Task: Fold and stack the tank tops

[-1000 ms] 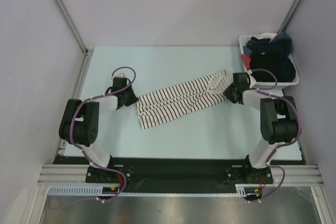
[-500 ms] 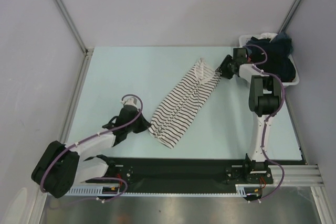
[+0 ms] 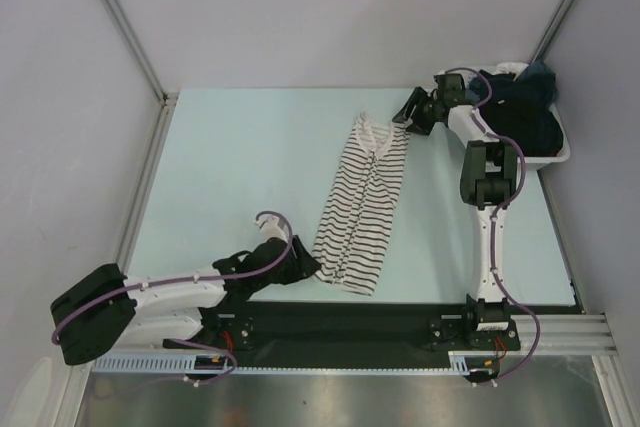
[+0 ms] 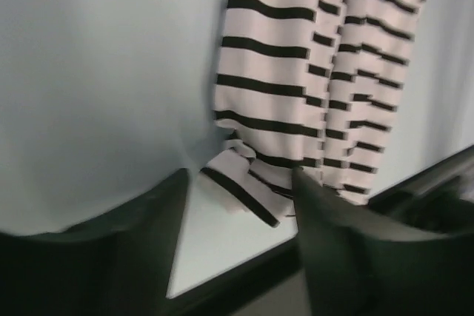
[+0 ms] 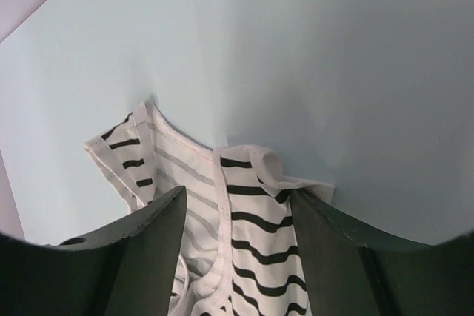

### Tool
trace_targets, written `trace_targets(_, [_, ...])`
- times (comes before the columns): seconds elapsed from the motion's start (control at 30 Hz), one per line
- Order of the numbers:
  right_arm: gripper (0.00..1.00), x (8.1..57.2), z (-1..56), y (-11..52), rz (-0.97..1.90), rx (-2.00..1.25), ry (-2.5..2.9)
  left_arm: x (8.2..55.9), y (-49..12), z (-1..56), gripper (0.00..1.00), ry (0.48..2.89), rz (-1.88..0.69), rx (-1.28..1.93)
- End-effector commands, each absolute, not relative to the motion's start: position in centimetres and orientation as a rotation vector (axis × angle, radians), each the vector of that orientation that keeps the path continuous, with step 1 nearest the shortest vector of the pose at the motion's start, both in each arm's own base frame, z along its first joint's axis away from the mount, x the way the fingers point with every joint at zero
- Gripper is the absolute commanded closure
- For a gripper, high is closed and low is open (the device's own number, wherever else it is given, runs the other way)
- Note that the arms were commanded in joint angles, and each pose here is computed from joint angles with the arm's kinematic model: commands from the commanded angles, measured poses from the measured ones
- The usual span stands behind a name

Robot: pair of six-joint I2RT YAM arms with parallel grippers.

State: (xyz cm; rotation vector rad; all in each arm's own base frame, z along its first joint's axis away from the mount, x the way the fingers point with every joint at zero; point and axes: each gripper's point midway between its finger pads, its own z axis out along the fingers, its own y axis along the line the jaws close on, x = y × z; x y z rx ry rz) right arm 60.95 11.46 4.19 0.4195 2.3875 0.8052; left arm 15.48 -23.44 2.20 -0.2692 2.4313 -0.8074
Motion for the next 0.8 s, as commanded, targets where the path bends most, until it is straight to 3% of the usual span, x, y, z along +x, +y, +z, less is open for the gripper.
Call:
trace_targets(0.0, [0.35, 59.9, 1.2, 11.4, 0.762, 0.398, 2.501, 13.2, -21.6, -0.7, 0.29, 2.523, -0.660, -0.277])
trace_targets(0.07, [0.30, 59.8, 1.7, 11.2, 0.746, 0.392, 2.498, 13.0, -21.8, -0.5, 0.01, 2.512, -0.665, -0.268])
trace_targets(0.27, [0.28, 59.7, 5.1, 11.3, 0.733, 0.361, 2.454, 13.9, -19.9, 0.7, 0.00, 2.499, -0.512, -0.240])
trace_targets(0.53, [0.22, 58.0, 12.7, 11.5, 0.697, 0.234, 2.351, 20.8, -16.7, 5.2, 0.00, 2.401, -0.444, -0.238])
trace_targets(0.77, [0.26, 52.3, 15.4, 10.6, 0.682, 0.285, 2.317, 26.8, -18.9, 9.0, 0.00, 2.342, -0.531, -0.168])
